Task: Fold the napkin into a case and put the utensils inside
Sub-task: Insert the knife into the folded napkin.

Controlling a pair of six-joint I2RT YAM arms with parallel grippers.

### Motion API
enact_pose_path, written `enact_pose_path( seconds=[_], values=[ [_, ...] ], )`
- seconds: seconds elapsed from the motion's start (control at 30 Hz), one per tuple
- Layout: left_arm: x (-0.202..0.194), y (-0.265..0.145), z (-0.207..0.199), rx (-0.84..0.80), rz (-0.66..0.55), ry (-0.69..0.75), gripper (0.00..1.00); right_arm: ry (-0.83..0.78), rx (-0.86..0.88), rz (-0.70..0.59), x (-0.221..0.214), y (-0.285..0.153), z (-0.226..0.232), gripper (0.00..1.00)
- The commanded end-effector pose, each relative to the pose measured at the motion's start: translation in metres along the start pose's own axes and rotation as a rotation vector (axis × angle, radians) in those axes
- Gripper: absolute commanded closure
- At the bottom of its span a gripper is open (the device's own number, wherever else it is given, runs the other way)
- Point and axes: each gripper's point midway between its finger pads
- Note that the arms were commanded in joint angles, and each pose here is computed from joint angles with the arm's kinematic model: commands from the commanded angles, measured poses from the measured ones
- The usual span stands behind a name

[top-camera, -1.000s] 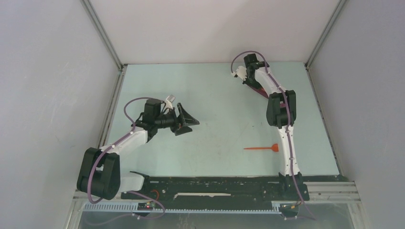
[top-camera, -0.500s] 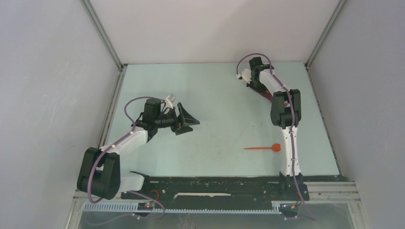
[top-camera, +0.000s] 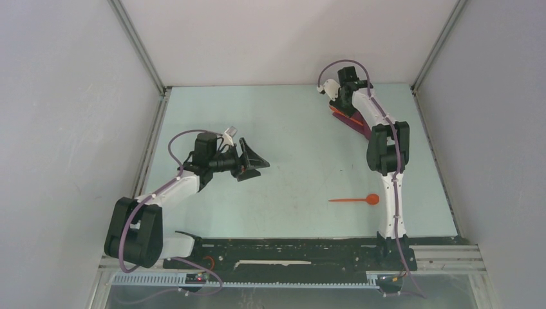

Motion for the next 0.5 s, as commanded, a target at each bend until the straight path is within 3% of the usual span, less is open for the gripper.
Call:
enact_pose_path(
  seconds=[0.0, 0.47],
  values=[
    [0.005, 0.000, -0.008, -0.042, -0.008, 0.027, 0.14, 0.003, -0.024, -0.071, 0.025, -0.010, -0.015, 0.61],
    [0.010, 0.001, -0.010, -0.041, -0.020, 0.023, 0.14, -0.027, 0.036, -0.058, 0.024, 0.020, -0.005, 0.59]
  ],
)
Point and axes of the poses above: each gripper's point midway between its finger pads, its own y axis out along the fingers, its own z axis along the line the jaws close on, x = y × z, and after that the axes turned 11 degrees about y, right-handed
